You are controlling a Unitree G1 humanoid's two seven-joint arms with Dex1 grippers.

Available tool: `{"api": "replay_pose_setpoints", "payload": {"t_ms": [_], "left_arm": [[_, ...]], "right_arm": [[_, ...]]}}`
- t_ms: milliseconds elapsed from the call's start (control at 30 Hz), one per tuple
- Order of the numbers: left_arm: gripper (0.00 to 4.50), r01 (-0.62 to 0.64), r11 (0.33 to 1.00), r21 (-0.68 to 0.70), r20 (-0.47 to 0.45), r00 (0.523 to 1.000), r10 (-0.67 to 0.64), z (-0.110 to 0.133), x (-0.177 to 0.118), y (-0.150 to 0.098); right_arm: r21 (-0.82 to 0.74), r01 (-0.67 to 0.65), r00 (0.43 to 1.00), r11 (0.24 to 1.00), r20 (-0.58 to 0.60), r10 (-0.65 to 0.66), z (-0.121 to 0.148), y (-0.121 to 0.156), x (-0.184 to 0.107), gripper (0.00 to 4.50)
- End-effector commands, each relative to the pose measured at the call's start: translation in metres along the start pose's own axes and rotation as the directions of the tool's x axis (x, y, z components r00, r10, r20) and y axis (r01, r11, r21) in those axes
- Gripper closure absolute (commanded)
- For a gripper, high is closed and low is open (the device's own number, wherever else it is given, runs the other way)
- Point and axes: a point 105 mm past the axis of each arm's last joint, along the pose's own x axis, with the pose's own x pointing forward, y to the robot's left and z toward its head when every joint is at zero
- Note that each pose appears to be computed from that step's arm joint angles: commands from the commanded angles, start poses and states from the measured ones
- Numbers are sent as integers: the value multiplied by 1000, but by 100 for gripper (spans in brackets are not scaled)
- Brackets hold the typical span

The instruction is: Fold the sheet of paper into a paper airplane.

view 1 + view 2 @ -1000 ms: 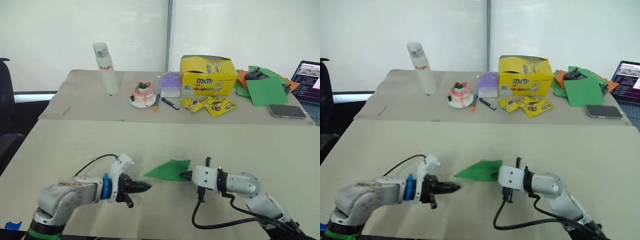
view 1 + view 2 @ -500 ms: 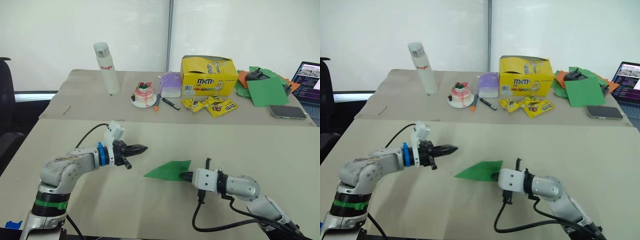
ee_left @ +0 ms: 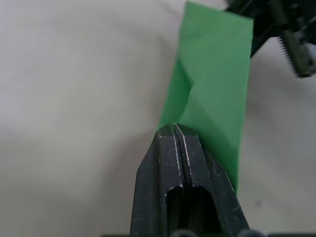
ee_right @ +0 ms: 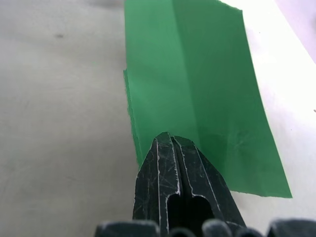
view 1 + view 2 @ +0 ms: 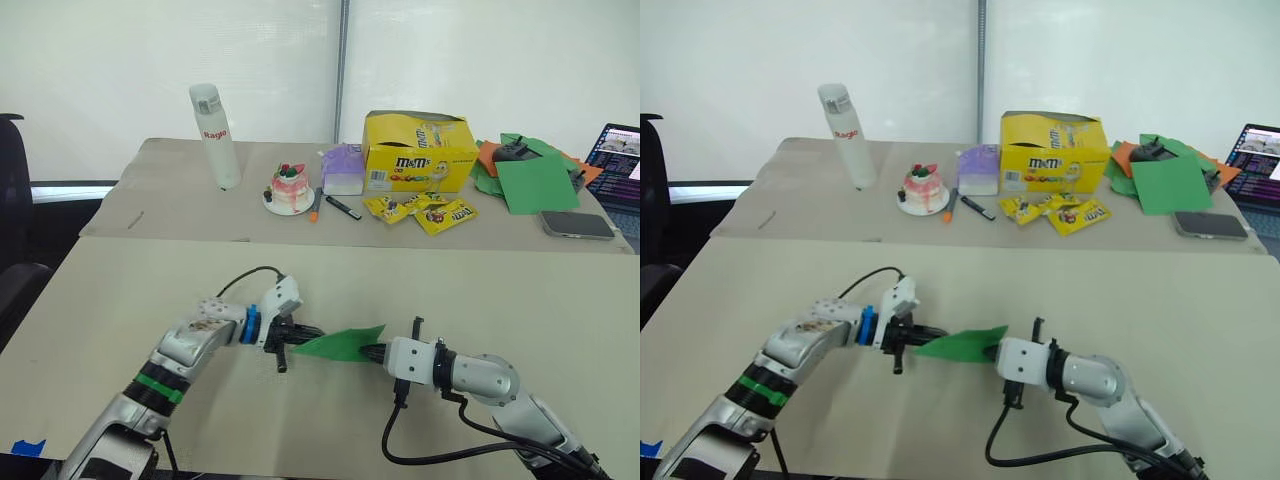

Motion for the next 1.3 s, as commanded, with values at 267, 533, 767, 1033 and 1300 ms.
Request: {"api": "replay_pose_setpoints", "payload": {"t_ms": [267,533,767,1033,1300], "left_arm": [[446,169,985,22,-46,985,-168,-2,24,-12],[446,-132,987,91,57,990,127,20,-15,40],[446,-136,983,120,237,966,104,54,-44,16],[446,-19,995,93,169,986,3,32,-33,-34],[446,-243,969,-54,116,962,248,-15,-18,-19]], "right_arm": [[1,4,998,1000,-64,-4,-6,3,-7,450],[5,3,998,1000,-68,-2,-9,4,-6,450],[4,-9,998,1000,-55,9,-9,3,2,450],[4,-26,998,1000,-50,26,-9,3,6,450],[12,-15,998,1000,-64,16,-11,3,5,450]]}}
